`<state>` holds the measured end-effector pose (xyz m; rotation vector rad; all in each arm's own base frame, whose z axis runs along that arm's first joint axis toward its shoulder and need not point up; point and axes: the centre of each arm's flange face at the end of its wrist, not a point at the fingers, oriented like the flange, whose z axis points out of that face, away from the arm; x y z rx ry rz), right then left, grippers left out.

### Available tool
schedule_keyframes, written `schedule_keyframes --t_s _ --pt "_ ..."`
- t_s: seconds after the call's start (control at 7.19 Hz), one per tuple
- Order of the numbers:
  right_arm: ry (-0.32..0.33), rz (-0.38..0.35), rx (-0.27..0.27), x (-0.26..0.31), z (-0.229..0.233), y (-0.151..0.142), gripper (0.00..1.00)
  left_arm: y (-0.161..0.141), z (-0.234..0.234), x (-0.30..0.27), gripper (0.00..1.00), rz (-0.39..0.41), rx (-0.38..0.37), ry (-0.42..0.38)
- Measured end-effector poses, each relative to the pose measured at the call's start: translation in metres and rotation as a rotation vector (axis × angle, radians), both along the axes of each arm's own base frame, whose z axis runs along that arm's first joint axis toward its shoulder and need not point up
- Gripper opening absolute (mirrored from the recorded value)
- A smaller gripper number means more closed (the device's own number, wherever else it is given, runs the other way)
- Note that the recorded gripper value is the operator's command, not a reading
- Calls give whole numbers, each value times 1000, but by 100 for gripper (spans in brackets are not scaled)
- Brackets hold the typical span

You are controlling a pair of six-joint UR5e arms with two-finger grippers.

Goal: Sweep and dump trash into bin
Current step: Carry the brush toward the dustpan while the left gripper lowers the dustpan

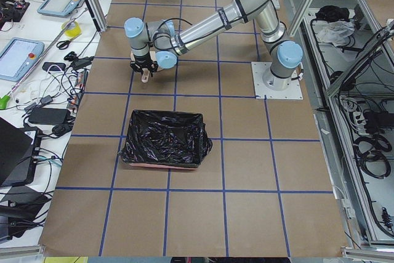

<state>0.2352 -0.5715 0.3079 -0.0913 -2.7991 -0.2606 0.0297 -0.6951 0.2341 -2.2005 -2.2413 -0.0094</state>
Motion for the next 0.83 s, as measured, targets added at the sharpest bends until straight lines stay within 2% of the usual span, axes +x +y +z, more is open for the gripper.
schedule_keyframes --t_s 0.14,0.28,0.42,0.7,0.83 --pt "4 -17 1 24 -10 6 0 -1 0 -1 22 -6 0 1" --pt "-2 -1 10 52 -20 13 0 -1 0 -2 14 -17 -1 1" --pt "-4 24 20 74 -29 19 0 -1 -1 -4 10 -27 1 2" --pt "-3 43 44 99 -48 27 0 -1 -2 -6 7 -51 5 2" --pt "-6 28 51 107 -59 27 0 -1 -2 -6 5 -59 5 2"
